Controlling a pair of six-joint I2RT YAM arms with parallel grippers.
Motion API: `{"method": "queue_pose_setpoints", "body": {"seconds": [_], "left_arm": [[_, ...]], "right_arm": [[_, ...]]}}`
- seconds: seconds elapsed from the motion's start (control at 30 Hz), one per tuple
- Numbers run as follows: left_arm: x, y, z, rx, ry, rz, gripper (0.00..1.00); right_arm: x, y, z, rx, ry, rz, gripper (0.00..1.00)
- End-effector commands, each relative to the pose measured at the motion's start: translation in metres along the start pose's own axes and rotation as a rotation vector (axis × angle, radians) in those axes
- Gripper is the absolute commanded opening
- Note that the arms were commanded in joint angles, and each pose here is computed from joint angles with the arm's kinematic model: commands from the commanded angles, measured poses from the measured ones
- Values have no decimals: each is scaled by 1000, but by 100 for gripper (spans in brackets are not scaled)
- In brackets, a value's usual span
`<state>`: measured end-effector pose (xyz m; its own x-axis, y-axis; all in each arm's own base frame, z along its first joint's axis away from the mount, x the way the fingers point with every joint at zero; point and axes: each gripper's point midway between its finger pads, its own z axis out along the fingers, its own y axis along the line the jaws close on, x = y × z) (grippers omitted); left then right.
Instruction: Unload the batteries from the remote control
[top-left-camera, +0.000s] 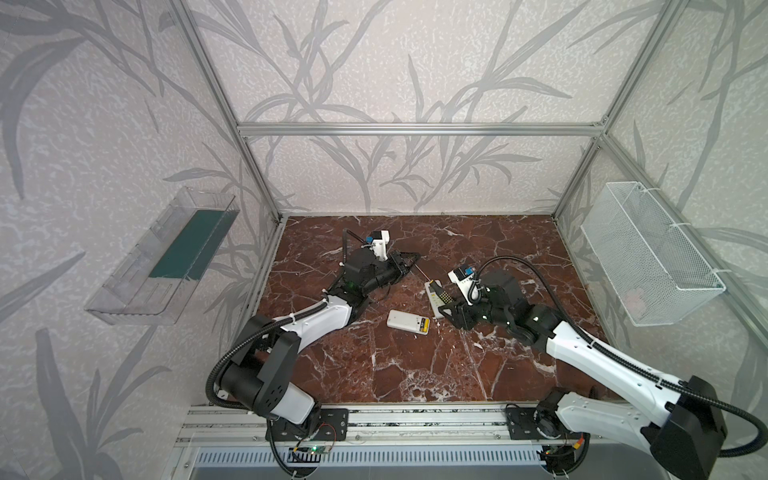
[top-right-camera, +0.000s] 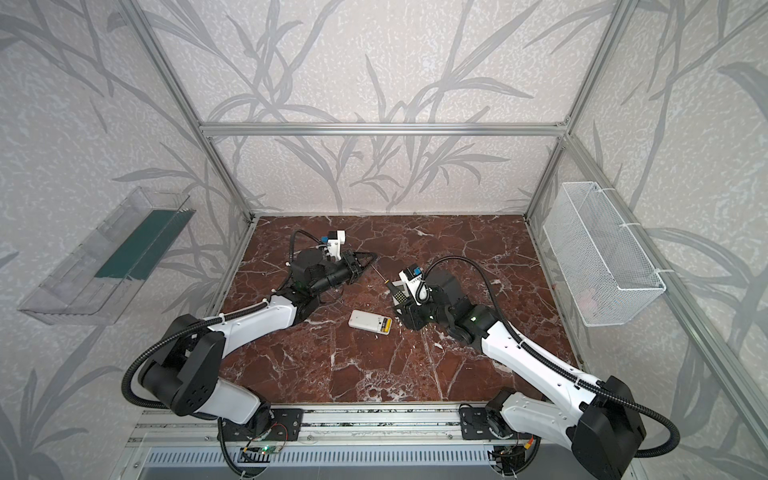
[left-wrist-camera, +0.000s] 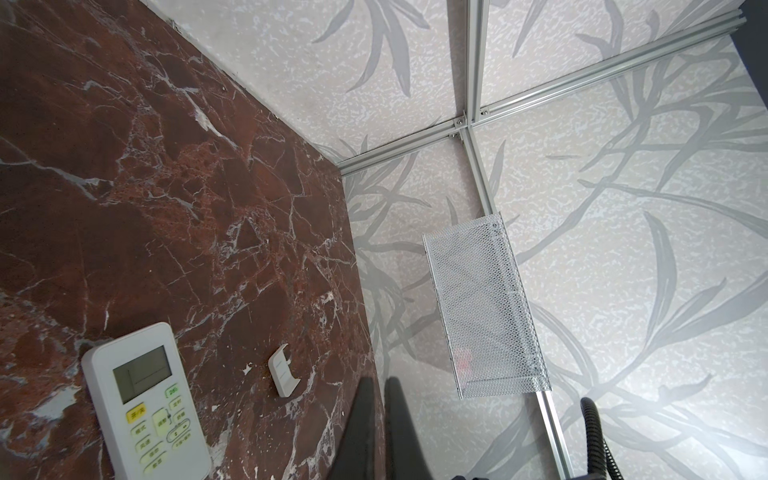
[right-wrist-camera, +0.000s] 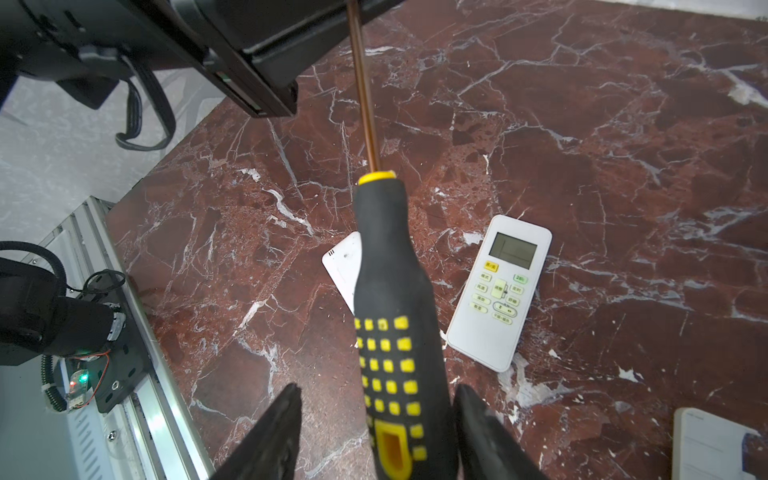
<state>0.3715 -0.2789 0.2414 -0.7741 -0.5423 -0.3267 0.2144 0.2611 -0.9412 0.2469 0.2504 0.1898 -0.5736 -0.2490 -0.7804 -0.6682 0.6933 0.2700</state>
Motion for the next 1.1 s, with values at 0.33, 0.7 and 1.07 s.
{"method": "queue_pose_setpoints", "body": {"seconds": [0.33, 0.7, 1.07], "left_arm": [[-6, -12, -5, -78, 32, -119, 0], [-14, -21, -1, 58, 8, -215, 0], [-13, -15, -4, 38, 9, -213, 0]], "right_arm": [[-37, 2, -16, 29, -164, -208, 55], [-40, 2, -6, 12, -193, -163, 50], [-51, 2, -15, 8, -241, -168, 49]]}}
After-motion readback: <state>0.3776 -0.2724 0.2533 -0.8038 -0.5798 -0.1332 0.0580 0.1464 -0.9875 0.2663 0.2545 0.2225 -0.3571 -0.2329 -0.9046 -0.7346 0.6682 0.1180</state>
